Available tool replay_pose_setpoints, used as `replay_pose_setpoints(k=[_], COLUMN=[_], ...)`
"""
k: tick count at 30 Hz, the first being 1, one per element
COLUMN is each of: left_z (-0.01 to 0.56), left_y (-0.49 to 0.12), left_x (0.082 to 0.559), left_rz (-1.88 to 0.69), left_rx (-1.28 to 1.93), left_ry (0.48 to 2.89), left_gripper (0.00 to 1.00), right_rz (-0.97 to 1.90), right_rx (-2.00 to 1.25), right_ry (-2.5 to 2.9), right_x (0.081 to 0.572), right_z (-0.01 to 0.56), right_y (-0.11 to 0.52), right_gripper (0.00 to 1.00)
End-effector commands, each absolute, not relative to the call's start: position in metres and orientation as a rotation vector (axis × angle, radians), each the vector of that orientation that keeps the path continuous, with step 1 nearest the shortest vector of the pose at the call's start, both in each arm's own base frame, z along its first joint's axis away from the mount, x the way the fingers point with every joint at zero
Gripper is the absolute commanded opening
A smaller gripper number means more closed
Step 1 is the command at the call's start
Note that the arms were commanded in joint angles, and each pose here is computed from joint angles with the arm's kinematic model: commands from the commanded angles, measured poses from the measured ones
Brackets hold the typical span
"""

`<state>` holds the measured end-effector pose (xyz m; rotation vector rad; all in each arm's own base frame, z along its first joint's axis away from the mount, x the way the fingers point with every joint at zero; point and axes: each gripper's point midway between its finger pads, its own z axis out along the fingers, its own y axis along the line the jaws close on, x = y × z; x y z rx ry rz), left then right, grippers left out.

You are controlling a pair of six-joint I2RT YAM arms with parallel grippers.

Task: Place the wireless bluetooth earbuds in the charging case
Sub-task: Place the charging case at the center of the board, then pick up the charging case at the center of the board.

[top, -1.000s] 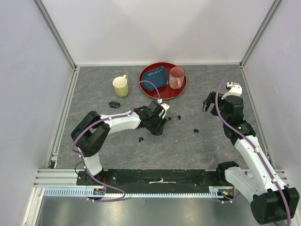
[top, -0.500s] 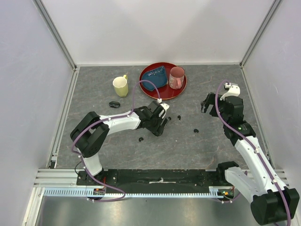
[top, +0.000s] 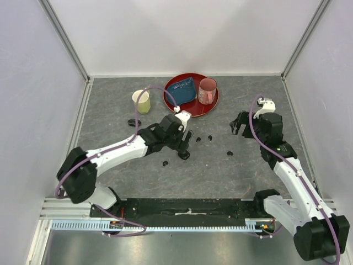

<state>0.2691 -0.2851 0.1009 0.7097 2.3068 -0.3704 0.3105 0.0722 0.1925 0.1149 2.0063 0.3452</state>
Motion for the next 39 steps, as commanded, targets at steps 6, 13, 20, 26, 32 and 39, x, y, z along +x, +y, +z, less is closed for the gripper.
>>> replay_pose_setpoints(k=[6, 13, 20, 26, 32, 39], left_z=[0.15, 0.165, 0.165, 0.171, 0.179, 0.18], left_y=[-0.226, -0.191, -0.165, -0.159, -0.151, -0.142], left_x=[0.291, 0.281, 0.275, 0.269, 0.269, 0.263], left_rz=[-0.348, -0.477, -0.467, -0.497, -0.457, -0.446], left_rx=[0.388, 0.245, 0.148, 0.082, 0.082, 0.053], left_ry=[2.188, 2.12, 2.139, 2.123, 2.114, 2.092], left_gripper=[0.91, 0.97, 0.98, 0.98, 0.98, 0.98], right_rz=[0.504, 0.615, 0.439, 0.486, 0.722, 0.652], right_rx=[0.038, -0.215, -0.221, -0.083, -0.295, -0.494], right_ry=[2.128, 2.09, 2.048, 1.967, 1.885, 1.974], right_x=[0.322, 0.31, 0.308, 0.321, 0.306, 0.295], right_z=[0.169, 0.171, 0.169, 0.203, 0.211, 0.184], right_y=[0.104, 0.155, 0.159, 0.163, 0.203, 0.224], right_gripper=[0.98, 0.98, 0.98, 0.98, 0.98, 0.96])
